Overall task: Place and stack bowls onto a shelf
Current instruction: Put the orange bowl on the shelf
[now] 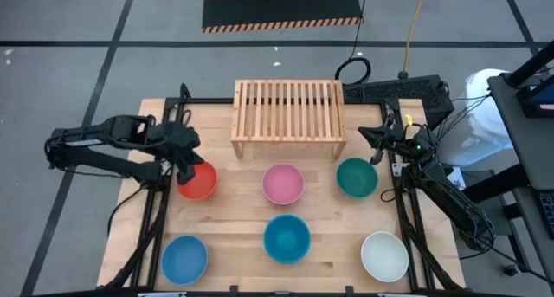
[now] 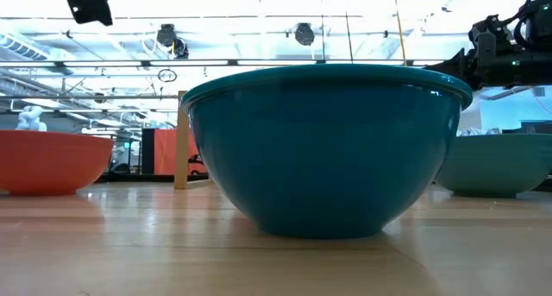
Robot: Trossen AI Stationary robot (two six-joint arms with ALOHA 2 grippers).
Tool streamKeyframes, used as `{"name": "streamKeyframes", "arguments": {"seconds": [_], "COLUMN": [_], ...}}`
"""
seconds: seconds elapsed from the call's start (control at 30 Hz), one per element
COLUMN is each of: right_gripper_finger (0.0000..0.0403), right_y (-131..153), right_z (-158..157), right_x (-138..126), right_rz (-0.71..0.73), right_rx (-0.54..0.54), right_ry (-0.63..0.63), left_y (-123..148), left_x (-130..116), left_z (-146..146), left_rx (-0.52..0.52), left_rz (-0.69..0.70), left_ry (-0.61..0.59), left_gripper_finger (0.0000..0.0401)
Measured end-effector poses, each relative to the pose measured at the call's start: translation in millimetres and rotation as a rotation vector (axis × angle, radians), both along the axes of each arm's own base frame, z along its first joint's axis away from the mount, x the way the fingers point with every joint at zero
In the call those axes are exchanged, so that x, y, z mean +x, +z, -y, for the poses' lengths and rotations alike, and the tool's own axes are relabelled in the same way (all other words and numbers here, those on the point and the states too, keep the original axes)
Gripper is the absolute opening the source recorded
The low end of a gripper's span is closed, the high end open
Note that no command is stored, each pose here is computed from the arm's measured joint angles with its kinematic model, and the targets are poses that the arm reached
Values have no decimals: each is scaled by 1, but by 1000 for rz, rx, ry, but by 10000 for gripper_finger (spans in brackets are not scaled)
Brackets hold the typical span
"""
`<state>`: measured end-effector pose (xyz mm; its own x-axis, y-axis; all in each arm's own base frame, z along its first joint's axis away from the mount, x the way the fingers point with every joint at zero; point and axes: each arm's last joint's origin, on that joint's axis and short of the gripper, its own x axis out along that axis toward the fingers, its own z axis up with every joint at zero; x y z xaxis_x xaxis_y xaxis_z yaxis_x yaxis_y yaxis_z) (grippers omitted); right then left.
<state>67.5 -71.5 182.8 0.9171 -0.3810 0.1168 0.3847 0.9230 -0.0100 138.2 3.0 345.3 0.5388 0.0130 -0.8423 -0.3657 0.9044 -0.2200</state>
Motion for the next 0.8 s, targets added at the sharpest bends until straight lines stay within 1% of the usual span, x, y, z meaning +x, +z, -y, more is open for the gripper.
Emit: {"name": "streamKeyframes", "arguments": {"seconds": [0.2,0.47,0.63,0.8], "right_gripper_finger": [4,4,4,4], "right_y": [0,0,0,1], "right_z": [0,0,0,0], "right_x": [0,0,0,0], "right_rz": [0,0,0,6], "right_rx": [0,0,0,-8], "right_ry": [0,0,0,0], "left_y": [-11,-26,-34,-47], "left_x": [8,15,22,26], "left_z": [0,-1,-2,-4], "left_rx": [-8,5,70,170], "left_rz": [-138,-357,-447,-511], "left_ry": [7,-8,-55,-142], "left_gripper_finger": [14,62,84,88]}}
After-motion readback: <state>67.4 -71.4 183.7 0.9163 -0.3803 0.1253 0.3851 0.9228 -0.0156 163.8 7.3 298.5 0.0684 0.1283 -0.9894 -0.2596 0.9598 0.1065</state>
